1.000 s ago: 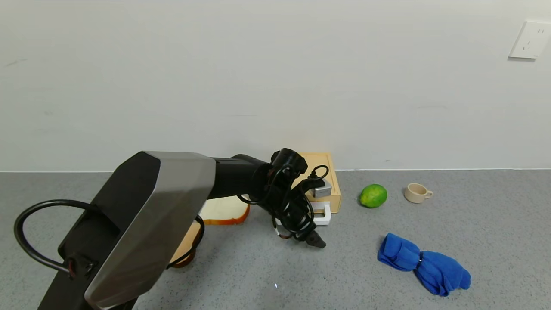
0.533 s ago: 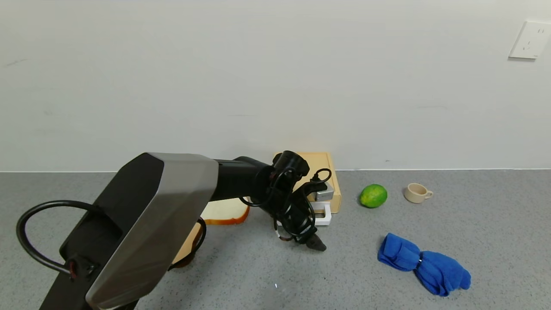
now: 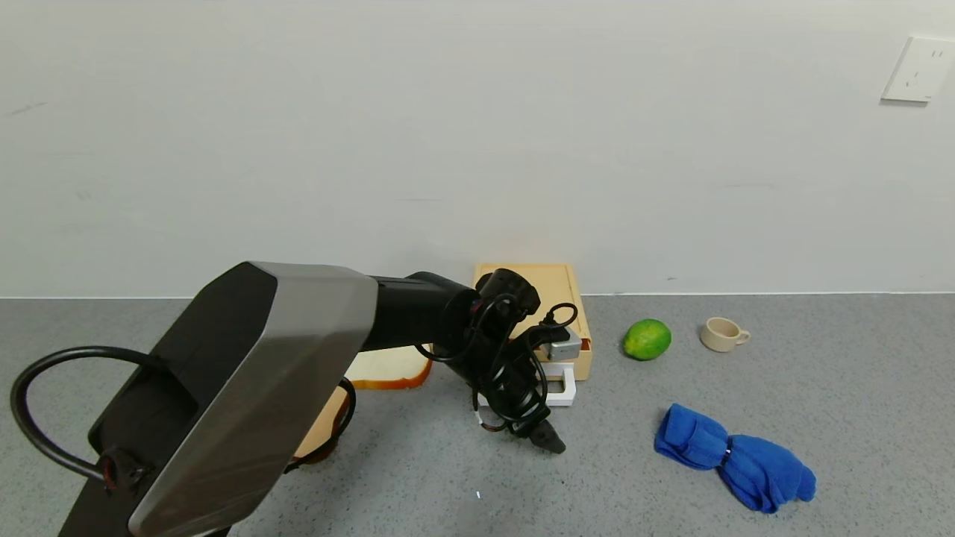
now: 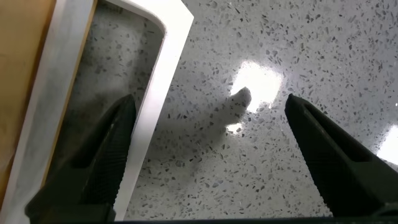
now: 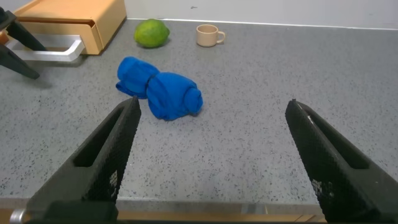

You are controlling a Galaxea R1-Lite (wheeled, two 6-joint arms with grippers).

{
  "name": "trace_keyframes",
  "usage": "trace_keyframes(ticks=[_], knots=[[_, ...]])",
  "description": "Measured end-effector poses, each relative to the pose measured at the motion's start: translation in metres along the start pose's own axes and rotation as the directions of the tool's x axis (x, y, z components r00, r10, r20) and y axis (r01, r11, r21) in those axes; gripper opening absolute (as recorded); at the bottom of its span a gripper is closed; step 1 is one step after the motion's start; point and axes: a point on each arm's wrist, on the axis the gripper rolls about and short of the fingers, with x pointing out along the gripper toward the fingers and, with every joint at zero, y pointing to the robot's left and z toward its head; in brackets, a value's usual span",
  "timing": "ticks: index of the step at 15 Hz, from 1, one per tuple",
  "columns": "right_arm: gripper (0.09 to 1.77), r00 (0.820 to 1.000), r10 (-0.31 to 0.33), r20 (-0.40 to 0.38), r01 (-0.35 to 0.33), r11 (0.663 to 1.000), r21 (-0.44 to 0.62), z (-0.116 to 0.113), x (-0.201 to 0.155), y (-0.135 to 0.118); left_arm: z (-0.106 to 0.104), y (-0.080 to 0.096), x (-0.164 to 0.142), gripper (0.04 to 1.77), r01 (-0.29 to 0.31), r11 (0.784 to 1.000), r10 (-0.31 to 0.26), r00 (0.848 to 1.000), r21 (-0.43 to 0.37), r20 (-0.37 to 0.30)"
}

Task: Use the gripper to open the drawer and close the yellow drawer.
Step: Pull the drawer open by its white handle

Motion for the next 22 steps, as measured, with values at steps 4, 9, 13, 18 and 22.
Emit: trace_keyframes(ticks=[4, 9, 13, 18, 22], knots=[[1.71, 1.000, 0.000, 0.000, 0.000, 1.000, 0.000, 0.000, 0.000, 0.000, -0.005, -0.013, 0.002, 1.72, 0.024, 1.000, -0.024, 0.999, -0.010, -0.030], [1.71, 1.000, 0.000, 0.001, 0.000, 1.000, 0.000, 0.000, 0.000, 0.000, -0.010, -0.029, 0.000, 1.72, 0.046, 0.999, -0.047, 0.998, -0.018, -0.052], [1.71, 1.000, 0.000, 0.001, 0.000, 1.000, 0.000, 0.000, 0.000, 0.000, -0.015, -0.042, 0.000, 1.72, 0.063, 0.998, -0.064, 0.996, -0.021, -0.059], [1.71, 1.000, 0.000, 0.000, 0.000, 1.000, 0.000, 0.000, 0.000, 0.000, -0.019, -0.057, -0.002, 1.72, 0.084, 0.995, -0.088, 0.993, -0.047, -0.084], [1.71, 1.000, 0.000, 0.000, 0.000, 1.000, 0.000, 0.000, 0.000, 0.000, -0.023, -0.068, -0.003, 1.72, 0.097, 0.993, -0.104, 0.989, -0.065, -0.106]])
